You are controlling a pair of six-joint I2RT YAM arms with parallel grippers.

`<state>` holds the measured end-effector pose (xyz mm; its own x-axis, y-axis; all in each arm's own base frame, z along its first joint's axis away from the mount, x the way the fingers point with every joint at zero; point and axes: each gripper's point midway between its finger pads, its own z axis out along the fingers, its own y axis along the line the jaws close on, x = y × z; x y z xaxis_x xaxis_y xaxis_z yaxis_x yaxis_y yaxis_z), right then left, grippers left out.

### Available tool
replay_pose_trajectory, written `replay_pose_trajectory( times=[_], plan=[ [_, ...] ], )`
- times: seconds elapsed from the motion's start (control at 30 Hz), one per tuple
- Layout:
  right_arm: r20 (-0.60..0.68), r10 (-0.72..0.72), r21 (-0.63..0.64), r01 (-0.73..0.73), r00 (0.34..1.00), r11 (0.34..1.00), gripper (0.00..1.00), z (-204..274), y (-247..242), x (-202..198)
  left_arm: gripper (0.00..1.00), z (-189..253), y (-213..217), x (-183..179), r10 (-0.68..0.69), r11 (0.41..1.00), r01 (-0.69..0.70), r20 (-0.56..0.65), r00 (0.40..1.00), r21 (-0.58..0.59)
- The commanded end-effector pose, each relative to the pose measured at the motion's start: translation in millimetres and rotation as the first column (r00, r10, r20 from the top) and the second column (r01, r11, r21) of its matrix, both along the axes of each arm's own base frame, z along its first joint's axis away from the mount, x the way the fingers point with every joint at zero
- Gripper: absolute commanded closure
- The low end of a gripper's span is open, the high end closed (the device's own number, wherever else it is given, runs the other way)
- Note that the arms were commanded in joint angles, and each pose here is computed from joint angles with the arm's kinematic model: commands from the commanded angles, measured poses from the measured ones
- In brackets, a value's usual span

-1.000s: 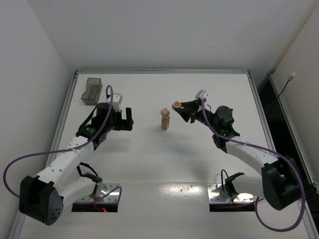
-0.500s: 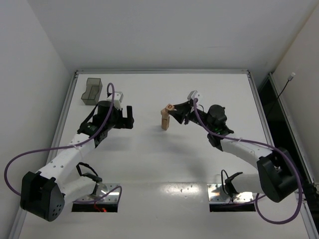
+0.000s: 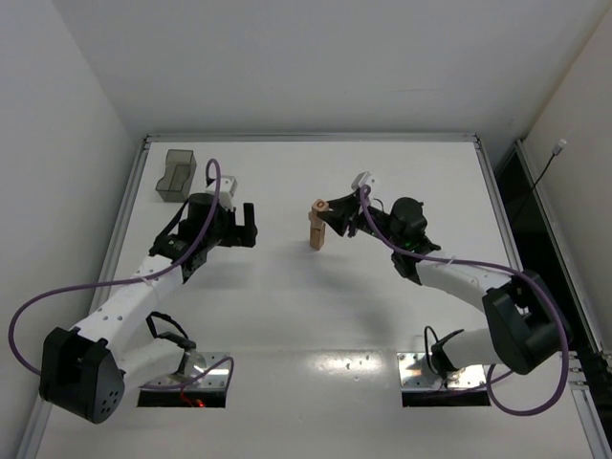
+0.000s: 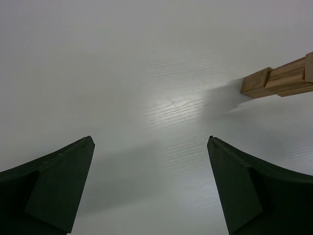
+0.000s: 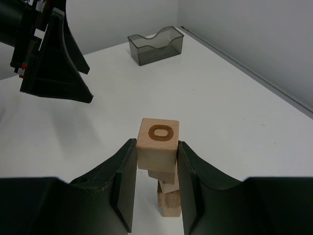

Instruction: Build the wood block tower

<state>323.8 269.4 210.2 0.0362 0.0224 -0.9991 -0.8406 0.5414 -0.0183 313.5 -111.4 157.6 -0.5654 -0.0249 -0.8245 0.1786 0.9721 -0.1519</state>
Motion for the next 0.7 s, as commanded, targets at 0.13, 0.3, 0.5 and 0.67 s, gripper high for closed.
replay_pose_trajectory(
  times=[0.13,0.3,0.5,0.67],
  plan=[
    [0.124,0.017,0.052,-0.024,0.992,0.998,1.0,42,9,7,0.0,22,-9,13,-0.007,1.0,0.009,0.065,0.998,-0.029],
    [0.106,0.008,0.045,-0.012,0.994,0.999,1.0,38,11,13,0.0,25,-10,17,-0.007,0.999,0.009,0.074,0.997,-0.032],
    [0.082,0.018,0.041,-0.022,0.996,0.999,1.0,33,17,15,0.0,25,-12,21,-0.007,0.999,0.009,0.074,0.997,-0.032],
    [0.082,0.018,0.041,-0.022,0.996,0.999,1.0,34,18,17,0.0,25,-12,21,-0.007,0.999,0.009,0.074,0.997,-0.032]
  ],
)
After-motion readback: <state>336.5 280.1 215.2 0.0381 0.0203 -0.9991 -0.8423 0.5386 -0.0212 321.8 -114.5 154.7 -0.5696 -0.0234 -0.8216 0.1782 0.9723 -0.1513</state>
